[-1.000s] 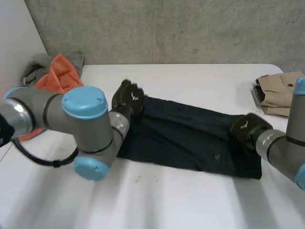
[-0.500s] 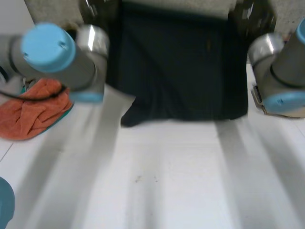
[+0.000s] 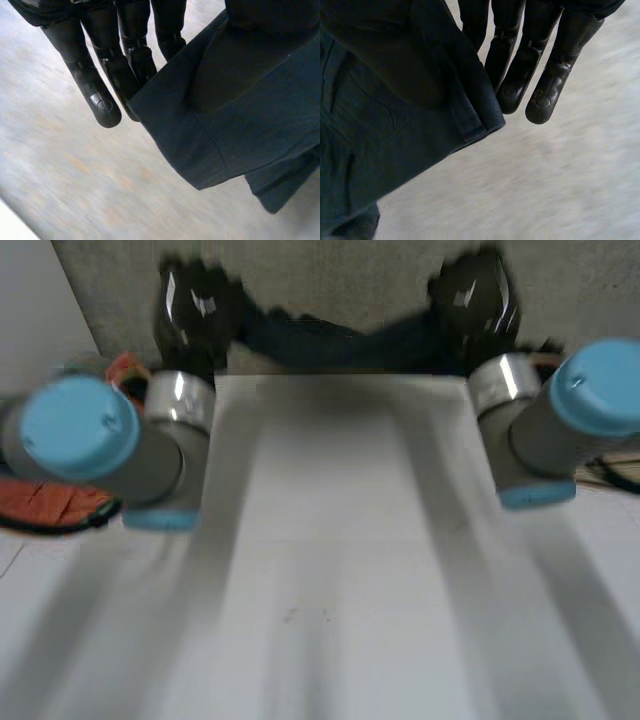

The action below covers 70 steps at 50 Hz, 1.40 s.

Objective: Fold the laundry.

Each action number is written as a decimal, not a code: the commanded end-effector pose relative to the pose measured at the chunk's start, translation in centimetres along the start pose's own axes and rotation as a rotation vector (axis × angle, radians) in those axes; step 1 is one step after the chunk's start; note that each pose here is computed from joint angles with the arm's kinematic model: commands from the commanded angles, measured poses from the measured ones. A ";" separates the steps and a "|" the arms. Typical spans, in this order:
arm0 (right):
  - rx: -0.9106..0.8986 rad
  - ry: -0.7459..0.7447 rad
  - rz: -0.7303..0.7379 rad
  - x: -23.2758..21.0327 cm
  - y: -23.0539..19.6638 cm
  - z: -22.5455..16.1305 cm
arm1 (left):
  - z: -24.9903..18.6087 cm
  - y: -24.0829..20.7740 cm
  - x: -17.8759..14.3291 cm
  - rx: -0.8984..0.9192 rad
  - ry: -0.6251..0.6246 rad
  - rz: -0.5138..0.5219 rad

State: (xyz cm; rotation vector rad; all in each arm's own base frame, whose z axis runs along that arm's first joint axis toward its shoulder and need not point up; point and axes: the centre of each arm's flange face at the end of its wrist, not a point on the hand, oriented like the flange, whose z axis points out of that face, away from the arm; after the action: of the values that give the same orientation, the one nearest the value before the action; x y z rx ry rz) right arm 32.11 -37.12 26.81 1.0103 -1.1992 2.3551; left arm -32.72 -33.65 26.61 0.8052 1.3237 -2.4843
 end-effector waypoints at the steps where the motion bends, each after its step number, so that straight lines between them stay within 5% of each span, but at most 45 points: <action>1: -0.240 -0.286 0.034 -6.2 4.5 -5.7 | -6.2 5.9 4.9 -0.252 0.222 0.030; 5: -0.345 -0.391 0.040 -6.7 4.9 -8.4 | -10.1 7.0 5.7 -0.404 0.355 0.045; 16: -0.583 -0.657 0.050 -1.9 0.6 -15.7 | -17.7 -0.2 0.4 -0.552 0.552 0.066; 20: -0.751 -0.900 -0.005 0.8 -1.0 -21.3 | -22.3 -3.0 -1.0 -0.655 0.724 0.084; 25: -0.836 -0.989 -0.077 2.1 0.6 -23.7 | -25.9 -4.8 -1.7 -0.787 0.922 0.118; 40: -0.693 -0.507 -0.113 0.3 6.1 -15.1 | -11.4 -1.4 6.3 -0.410 0.584 0.055; 49: -0.534 -0.315 -0.151 -1.9 7.8 -9.8 | -2.1 3.3 10.9 -0.101 0.303 0.245; 54: -0.476 -0.244 -0.171 -3.5 9.7 -7.6 | 0.2 5.9 12.1 -0.007 0.186 0.282; 62: -0.432 -0.173 -0.177 -5.9 12.4 -5.7 | 0.0 8.6 14.8 0.038 0.220 0.213; 70: -0.418 -0.094 0.025 -2.1 9.5 -5.7 | 0.5 4.9 12.1 0.052 0.186 0.144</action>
State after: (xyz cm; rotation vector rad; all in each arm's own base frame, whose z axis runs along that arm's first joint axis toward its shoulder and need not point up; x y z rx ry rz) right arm 26.73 -39.52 14.16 1.0889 -1.5481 1.8414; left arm -41.34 -37.41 13.35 1.1607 1.1961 -2.3512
